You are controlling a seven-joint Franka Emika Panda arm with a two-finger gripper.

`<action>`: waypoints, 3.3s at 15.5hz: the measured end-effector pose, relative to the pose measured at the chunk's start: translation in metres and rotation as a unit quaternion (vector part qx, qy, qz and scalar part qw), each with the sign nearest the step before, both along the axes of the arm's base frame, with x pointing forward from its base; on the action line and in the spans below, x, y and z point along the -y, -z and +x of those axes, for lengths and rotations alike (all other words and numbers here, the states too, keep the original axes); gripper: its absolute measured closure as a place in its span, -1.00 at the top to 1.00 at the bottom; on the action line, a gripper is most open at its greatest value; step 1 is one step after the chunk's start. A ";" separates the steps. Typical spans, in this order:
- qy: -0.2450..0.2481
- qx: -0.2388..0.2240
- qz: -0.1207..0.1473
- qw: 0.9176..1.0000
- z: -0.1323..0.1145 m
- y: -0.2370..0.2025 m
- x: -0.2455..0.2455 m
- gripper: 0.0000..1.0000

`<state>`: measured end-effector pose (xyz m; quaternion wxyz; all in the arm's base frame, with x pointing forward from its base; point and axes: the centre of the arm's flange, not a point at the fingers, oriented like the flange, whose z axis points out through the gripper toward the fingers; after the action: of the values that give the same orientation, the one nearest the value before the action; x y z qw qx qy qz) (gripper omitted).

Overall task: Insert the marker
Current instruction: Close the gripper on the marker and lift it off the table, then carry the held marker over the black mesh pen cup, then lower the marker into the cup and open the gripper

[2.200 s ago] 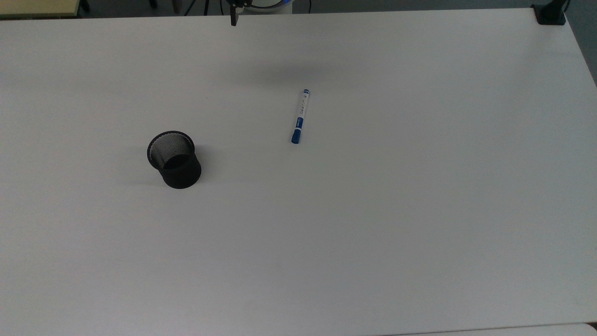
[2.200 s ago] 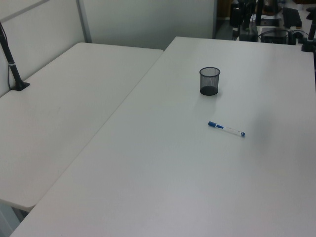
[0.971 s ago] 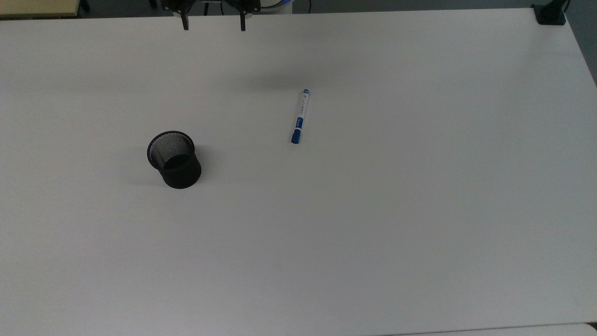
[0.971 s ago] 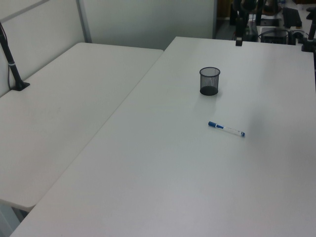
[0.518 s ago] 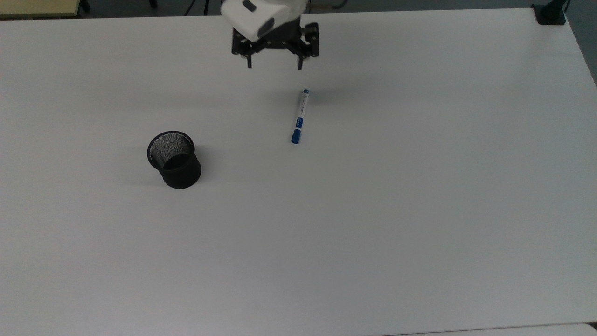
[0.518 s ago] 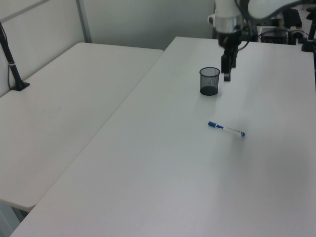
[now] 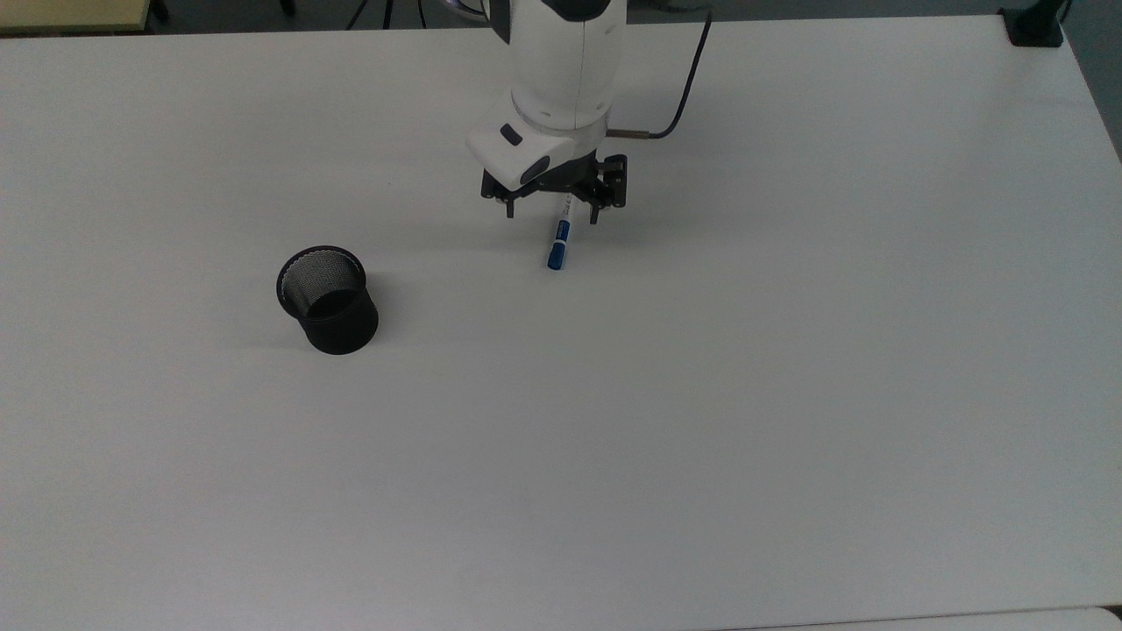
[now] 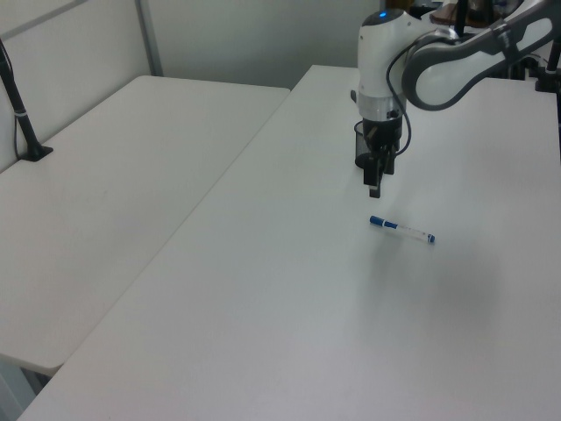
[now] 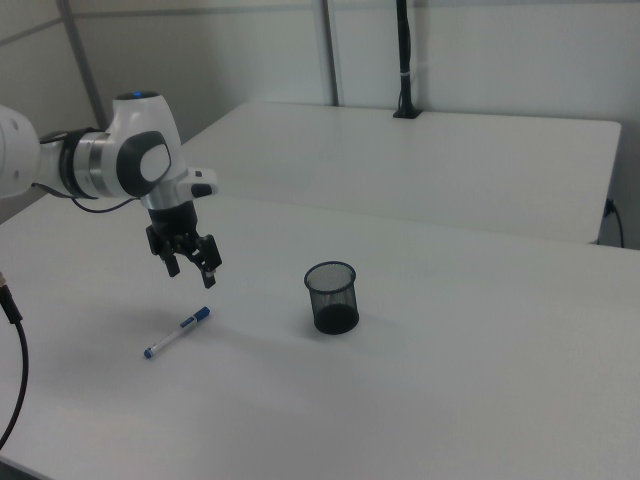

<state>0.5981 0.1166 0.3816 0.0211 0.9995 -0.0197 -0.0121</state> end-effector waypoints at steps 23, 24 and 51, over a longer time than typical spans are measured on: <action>0.079 0.016 0.015 0.997 0.007 0.068 0.005 -0.54; 0.084 0.025 0.017 0.996 0.010 0.058 0.010 -0.54; 0.079 0.378 -0.028 0.922 0.061 -0.068 0.236 -0.54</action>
<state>0.6592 -0.1198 0.4497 0.0389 0.9240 -0.1055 0.3656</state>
